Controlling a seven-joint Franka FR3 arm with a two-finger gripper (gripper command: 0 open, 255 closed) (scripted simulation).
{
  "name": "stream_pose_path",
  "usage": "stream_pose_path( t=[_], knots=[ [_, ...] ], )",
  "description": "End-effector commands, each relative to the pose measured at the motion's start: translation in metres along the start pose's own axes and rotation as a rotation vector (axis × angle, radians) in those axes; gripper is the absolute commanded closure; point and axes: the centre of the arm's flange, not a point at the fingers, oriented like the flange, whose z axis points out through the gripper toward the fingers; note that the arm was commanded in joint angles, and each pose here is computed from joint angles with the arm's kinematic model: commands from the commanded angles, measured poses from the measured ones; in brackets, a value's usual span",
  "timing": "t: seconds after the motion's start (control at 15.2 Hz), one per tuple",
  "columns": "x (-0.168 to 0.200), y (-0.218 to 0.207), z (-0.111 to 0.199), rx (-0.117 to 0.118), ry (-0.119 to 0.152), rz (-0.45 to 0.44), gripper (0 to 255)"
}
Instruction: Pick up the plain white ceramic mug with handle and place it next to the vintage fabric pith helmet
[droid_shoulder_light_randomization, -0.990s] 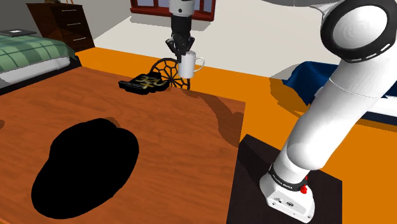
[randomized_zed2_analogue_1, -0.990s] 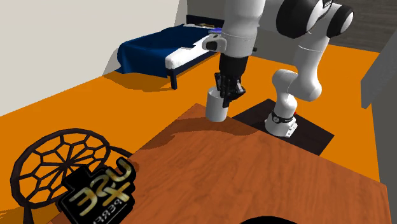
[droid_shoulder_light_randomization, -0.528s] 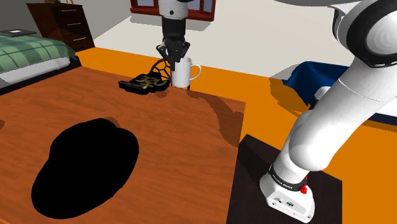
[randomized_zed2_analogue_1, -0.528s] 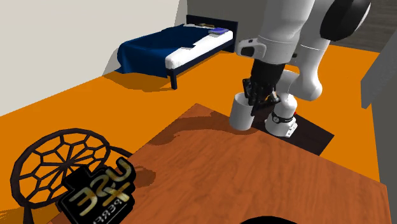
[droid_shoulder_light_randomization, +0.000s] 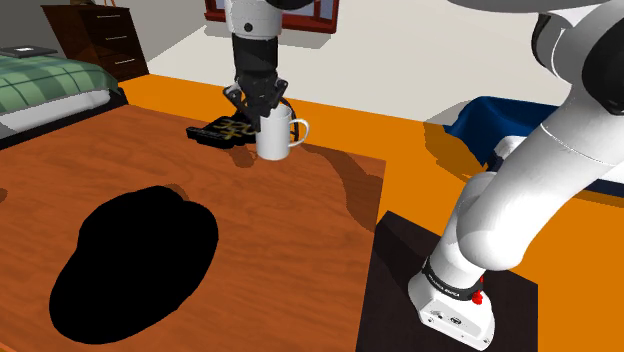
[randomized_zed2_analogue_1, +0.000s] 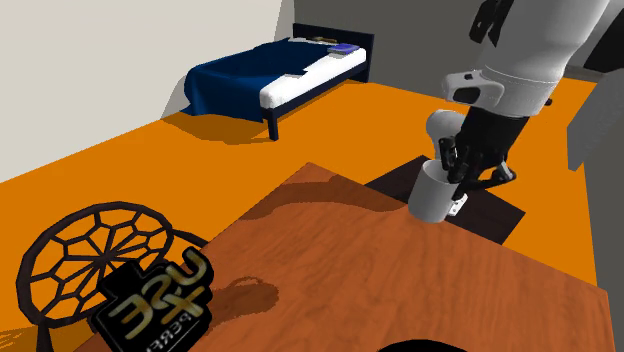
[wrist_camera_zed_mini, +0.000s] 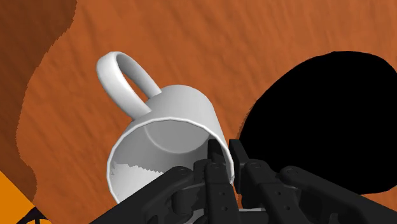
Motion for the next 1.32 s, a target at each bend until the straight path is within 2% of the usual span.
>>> stream_pose_path(
  t=[0.0, 1.25],
  knots=[
    [-0.007, -0.009, 0.002, 0.0, 0.0, 0.002, 255],
    [-0.014, -0.01, 0.102, 0.0, 0.0, 0.002, 255]
  ],
)
